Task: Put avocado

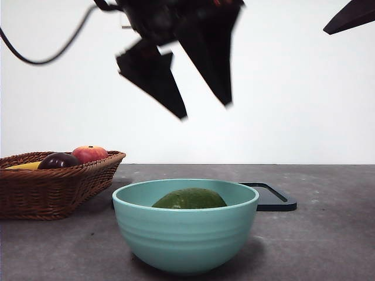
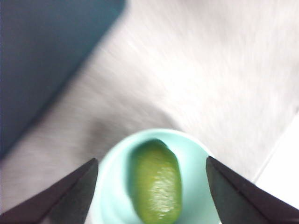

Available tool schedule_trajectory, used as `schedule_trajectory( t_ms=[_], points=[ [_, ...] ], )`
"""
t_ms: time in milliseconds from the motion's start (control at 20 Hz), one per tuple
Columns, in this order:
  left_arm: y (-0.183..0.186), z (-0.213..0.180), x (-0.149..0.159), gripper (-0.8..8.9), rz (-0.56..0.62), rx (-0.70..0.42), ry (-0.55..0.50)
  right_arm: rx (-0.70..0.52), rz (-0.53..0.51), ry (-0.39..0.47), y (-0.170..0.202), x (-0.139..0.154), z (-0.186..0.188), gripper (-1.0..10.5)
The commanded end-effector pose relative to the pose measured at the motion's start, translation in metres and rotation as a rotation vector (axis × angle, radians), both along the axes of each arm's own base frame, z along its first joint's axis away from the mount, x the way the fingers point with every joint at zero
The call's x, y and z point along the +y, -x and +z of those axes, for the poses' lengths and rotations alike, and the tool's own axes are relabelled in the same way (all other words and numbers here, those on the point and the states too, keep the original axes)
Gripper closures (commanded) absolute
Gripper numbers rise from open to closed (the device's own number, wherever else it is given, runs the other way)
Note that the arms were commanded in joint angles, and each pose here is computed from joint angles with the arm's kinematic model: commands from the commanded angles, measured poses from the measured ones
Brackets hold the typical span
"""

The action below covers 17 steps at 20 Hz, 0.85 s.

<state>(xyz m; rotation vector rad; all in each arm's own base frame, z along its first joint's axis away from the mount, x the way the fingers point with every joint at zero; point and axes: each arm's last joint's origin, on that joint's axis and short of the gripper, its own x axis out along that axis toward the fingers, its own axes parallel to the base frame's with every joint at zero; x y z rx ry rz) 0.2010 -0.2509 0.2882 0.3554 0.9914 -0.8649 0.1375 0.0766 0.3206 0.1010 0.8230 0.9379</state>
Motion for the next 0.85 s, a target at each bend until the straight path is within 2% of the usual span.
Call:
schedule_trajectory(
  t_ms=[50, 150, 300, 500, 650, 850],
  points=[
    [-0.004, 0.035, 0.023, 4.39, 0.086, -0.077, 0.116, -0.015, 0.004, -0.004, -0.001, 0.001, 0.005, 5.3],
    [-0.006, 0.062, 0.057, 4.39, 0.175, -0.145, 0.187, -0.015, 0.004, -0.004, -0.001, 0.001, 0.005, 5.3],
    [0.001, 0.087, 0.106, 4.39, 0.283, -0.207, 0.213, -0.015, 0.004, -0.004, -0.001, 0.001, 0.005, 5.3],
    [0.022, 0.103, 0.156, 4.39, 0.329, -0.188, 0.240, -0.015, 0.004, -0.004, -0.001, 0.001, 0.005, 5.3],
    [0.043, 0.104, 0.176, 4.40, 0.251, -0.086, 0.295, -0.015, 0.004, -0.003, -0.001, 0.001, 0.005, 5.3],
    [0.069, 0.102, 0.178, 4.43, 0.005, 0.108, 0.411, 0.004, 0.004, 0.004, -0.005, 0.003, 0.002, 5.3]
  ],
)
